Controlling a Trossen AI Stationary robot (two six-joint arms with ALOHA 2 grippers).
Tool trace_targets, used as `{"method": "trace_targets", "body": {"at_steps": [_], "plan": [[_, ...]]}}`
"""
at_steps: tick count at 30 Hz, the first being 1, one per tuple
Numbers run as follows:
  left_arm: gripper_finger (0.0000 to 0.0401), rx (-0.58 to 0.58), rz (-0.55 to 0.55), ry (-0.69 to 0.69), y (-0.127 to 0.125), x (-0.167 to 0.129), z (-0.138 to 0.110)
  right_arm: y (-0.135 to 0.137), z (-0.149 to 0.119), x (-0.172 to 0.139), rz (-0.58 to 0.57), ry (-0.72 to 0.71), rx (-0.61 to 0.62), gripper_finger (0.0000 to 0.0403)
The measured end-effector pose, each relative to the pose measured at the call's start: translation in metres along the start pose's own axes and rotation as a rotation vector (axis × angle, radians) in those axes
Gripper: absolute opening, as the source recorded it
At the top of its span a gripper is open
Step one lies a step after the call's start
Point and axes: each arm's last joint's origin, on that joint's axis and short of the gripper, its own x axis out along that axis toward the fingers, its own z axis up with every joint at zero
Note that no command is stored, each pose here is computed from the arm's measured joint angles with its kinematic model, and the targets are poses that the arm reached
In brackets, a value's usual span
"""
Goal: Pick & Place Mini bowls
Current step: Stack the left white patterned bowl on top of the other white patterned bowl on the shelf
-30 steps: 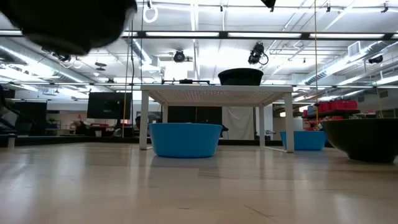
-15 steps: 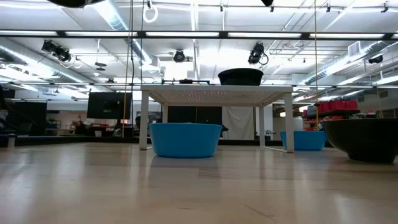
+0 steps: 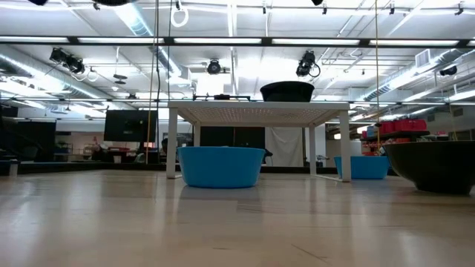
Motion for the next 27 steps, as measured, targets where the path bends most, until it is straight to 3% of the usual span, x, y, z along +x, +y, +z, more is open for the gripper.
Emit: {"method": "trace_targets", "body": {"at_steps": [12,19,27], "plan": [[0.0017,0.048,-0.022,0.041,0.0,-0.004,0.039,0.012,-0.001,0.004,0.035,0.024,-0.039,0.0232],[0.0017,0.086,-0.091,-0.017,-0.011,-0.023,0.056,0.025,-0.003,0.008,0.015,0.064,-0.108,0.023],[0.0017,0.076,-0.11,-0.057,-0.014,-0.039,0.068,0.039,-0.002,0.01,0.066,0.06,-0.139,0.0228]]}}
